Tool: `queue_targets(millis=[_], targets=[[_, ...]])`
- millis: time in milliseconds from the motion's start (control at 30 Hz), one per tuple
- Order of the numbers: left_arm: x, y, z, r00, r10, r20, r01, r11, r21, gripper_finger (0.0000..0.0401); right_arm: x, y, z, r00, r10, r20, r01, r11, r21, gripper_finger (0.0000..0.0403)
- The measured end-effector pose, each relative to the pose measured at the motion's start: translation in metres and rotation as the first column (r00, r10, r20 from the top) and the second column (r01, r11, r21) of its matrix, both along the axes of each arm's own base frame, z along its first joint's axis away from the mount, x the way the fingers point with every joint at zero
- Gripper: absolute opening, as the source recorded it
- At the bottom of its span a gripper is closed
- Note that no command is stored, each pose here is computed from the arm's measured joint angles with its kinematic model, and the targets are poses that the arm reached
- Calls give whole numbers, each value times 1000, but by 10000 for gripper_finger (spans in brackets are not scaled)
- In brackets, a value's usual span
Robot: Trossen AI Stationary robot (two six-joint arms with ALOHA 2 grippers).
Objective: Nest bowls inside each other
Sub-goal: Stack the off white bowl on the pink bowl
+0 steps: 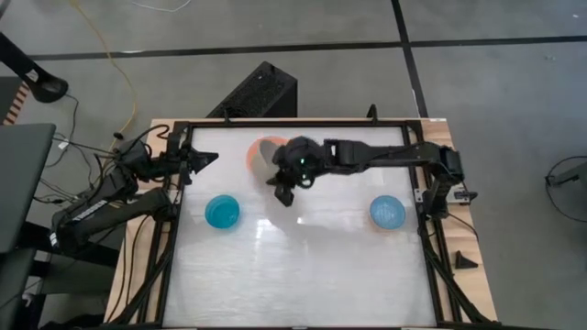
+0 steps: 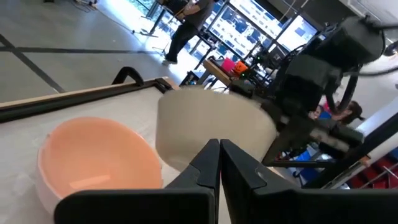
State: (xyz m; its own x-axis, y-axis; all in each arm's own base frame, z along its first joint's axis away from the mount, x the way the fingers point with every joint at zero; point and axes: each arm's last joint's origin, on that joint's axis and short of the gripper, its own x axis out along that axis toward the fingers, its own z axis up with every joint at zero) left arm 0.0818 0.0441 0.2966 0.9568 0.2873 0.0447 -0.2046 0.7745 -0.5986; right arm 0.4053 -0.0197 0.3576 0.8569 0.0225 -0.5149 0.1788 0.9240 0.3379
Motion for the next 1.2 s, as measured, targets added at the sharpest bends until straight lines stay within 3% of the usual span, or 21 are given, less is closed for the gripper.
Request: queue_targets(millis=[133,267,533,900,1067,1200], targets=[[0,1,0,999,35,1,-35,999,-1,0,4,-27,-7,1000,21,-5,-21,1000,5,29],[0,1,0,999,45,4,-45,999,-11,0,18,-47,-38,993,16,-113,-20,999,-33,29],[-1,2,0,996,87,9,-87,996,-26,0,46,-69,-61,960,68,-273,-105,987,-122,29],[-1,3,0,994,109,16,-108,993,-43,0,79,-68,-84,842,106,-528,-245,949,-201,31],[-1,3,0,993,113,18,-112,993,-49,0,82,-62,-96,825,118,-552,-262,946,-190,59],[-1,3,0,993,113,18,-112,992,-50,0,84,-61,-88,858,140,-495,-266,944,-194,100]])
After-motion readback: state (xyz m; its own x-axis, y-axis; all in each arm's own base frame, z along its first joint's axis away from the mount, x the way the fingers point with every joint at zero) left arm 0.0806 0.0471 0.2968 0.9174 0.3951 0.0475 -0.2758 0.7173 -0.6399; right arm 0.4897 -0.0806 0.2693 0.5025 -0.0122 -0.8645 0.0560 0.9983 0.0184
